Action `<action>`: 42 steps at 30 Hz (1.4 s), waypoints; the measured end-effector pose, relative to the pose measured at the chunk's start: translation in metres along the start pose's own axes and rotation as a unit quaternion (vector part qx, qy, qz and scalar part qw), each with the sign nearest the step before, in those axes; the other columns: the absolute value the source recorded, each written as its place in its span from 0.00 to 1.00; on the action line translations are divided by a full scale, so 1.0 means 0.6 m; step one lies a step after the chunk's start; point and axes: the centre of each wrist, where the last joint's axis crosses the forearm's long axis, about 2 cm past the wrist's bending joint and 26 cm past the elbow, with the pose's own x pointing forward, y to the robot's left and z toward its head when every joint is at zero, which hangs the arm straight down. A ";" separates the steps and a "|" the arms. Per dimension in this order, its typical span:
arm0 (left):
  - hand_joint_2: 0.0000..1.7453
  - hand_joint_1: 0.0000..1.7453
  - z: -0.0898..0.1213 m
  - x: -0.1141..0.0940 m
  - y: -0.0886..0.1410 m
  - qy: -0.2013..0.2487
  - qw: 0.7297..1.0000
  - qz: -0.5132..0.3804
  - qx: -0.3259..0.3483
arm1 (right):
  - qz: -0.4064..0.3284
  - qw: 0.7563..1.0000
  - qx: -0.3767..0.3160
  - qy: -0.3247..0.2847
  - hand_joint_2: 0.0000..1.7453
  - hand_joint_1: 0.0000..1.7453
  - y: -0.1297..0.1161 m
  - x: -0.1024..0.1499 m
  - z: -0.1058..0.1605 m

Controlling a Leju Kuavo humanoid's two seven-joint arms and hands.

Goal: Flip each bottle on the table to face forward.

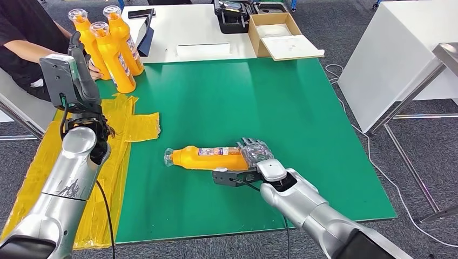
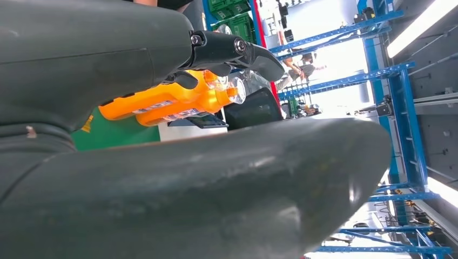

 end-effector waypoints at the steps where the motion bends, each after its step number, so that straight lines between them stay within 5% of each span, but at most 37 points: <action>1: 0.00 0.00 0.000 0.000 0.000 0.000 1.000 0.002 0.000 | 0.003 1.000 0.001 0.003 1.00 0.00 0.001 -0.003 -0.001; 16: 0.00 0.00 0.000 -0.003 0.001 0.000 1.000 0.022 0.011 | -0.022 0.999 0.019 -0.013 1.00 0.00 -0.006 -0.010 -0.010; 42: 0.00 0.00 -0.002 -0.007 0.002 0.003 1.000 0.024 0.018 | -0.106 0.992 0.026 -0.067 1.00 0.00 -0.028 0.041 0.004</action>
